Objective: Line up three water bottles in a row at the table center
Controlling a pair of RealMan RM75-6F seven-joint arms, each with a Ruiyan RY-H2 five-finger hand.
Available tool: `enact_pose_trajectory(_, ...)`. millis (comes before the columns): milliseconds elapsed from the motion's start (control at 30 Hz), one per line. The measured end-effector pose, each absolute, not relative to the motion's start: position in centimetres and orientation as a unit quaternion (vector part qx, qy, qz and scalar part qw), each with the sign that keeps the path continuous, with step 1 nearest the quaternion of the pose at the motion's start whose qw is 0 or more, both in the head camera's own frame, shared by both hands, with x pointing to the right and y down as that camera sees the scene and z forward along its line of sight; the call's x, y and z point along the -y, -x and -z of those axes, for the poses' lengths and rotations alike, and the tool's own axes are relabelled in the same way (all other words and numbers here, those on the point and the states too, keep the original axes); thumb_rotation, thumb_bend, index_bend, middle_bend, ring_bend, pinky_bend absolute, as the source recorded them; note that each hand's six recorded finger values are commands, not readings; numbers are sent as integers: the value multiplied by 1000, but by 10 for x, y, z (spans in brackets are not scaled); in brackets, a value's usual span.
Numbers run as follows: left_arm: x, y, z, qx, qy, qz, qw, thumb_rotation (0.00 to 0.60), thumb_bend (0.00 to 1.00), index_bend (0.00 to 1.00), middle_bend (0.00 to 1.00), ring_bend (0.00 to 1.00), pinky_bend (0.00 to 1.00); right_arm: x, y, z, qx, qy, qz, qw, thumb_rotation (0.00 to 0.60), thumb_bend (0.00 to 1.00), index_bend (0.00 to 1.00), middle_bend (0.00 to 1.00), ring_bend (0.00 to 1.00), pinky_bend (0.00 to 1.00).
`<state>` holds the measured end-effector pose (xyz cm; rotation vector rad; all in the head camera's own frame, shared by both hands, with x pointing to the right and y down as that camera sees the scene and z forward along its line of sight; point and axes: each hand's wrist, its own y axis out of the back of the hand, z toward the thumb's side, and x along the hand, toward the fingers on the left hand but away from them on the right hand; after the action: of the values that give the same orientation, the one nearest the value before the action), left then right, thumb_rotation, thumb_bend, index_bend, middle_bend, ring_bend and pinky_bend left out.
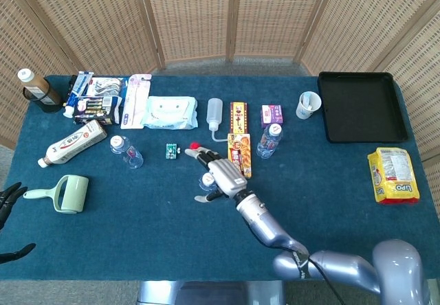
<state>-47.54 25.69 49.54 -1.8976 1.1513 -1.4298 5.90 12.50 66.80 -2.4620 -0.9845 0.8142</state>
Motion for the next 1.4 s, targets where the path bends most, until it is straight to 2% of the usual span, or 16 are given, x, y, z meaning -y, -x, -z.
enact_pose_trajectory(233,-255,478,-494,-427,695,523,246,600,17,0,0,0,0,-123,-90,-633,378,868,-258,193,600,24,75,123,105,129)
enact_pose_trajectory(367,-255,480,-492,-434,691,523,246,600,15,0,0,0,0,-113,-126,-609,406,857,-244,204,600,24,75,125,114,141)
enact_pose_trajectory(633,-256,478,-492,-434,687,526,252,600,16,0,0,0,0,-79,-195,-596,458,829,-259,189,600,28,75,125,110,150)
enact_pose_trajectory(867,-257,472,-499,-416,693,533,251,600,16,0,0,0,0,-51,-257,-617,495,810,-296,111,600,14,73,83,67,133)
enact_pose_trajectory(1167,-255,470,-500,-414,693,533,253,600,16,0,0,0,0,-41,-320,-663,522,780,-345,22,600,14,61,72,64,128)
enact_pose_trajectory(1400,-254,471,-504,-408,693,541,246,600,16,0,0,0,0,-60,-307,-701,498,790,-357,-13,600,25,46,73,64,126)
